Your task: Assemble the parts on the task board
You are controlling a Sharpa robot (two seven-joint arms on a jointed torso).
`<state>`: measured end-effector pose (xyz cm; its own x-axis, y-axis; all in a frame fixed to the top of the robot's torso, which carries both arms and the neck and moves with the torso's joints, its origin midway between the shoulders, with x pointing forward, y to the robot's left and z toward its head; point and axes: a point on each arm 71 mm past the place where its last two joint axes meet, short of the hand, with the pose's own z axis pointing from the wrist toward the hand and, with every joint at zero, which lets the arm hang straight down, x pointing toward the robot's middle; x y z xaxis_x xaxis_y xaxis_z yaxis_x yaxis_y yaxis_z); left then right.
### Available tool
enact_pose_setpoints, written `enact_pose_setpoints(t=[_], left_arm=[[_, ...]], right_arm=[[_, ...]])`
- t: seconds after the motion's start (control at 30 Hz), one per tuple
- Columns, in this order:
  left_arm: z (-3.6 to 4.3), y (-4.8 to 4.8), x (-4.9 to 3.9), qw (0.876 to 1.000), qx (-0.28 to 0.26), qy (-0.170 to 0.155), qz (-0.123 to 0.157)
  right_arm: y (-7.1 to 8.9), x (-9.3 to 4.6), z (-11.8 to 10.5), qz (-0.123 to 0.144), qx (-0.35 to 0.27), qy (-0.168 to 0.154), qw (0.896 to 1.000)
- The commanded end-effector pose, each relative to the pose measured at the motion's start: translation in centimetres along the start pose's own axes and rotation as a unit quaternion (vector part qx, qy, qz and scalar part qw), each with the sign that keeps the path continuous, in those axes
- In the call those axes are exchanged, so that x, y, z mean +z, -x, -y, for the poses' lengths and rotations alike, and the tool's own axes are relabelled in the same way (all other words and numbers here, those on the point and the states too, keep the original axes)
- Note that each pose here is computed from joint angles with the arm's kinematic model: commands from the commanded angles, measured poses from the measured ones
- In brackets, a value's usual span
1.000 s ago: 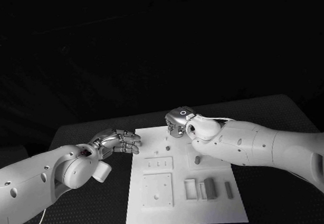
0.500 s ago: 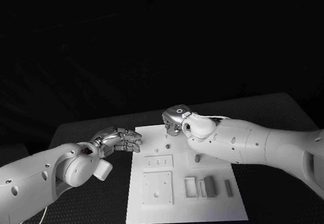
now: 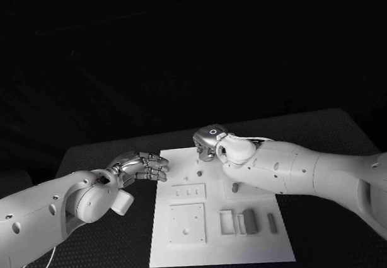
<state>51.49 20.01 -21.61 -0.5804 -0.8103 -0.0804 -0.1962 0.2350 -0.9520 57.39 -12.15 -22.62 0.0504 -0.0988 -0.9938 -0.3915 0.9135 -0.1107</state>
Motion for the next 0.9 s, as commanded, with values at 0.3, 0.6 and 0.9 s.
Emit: enact_pose_setpoints(t=[0.3, 0.6, 0.9], left_arm=[[0.22, -0.32, 0.14, 1.000, -0.003, -0.005, -0.006], [0.22, -0.31, 0.13, 1.000, -0.003, -0.005, -0.006], [0.25, -0.35, 0.22, 1.000, -0.003, -0.005, -0.006]], right_arm=[[-0.16, 0.19, -0.36, -0.008, -0.007, 0.004, 1.000], [-0.31, 0.27, -0.07, -0.012, -0.009, -0.001, 1.000], [-0.34, 0.28, -0.26, -0.014, 0.000, 0.001, 1.000]])
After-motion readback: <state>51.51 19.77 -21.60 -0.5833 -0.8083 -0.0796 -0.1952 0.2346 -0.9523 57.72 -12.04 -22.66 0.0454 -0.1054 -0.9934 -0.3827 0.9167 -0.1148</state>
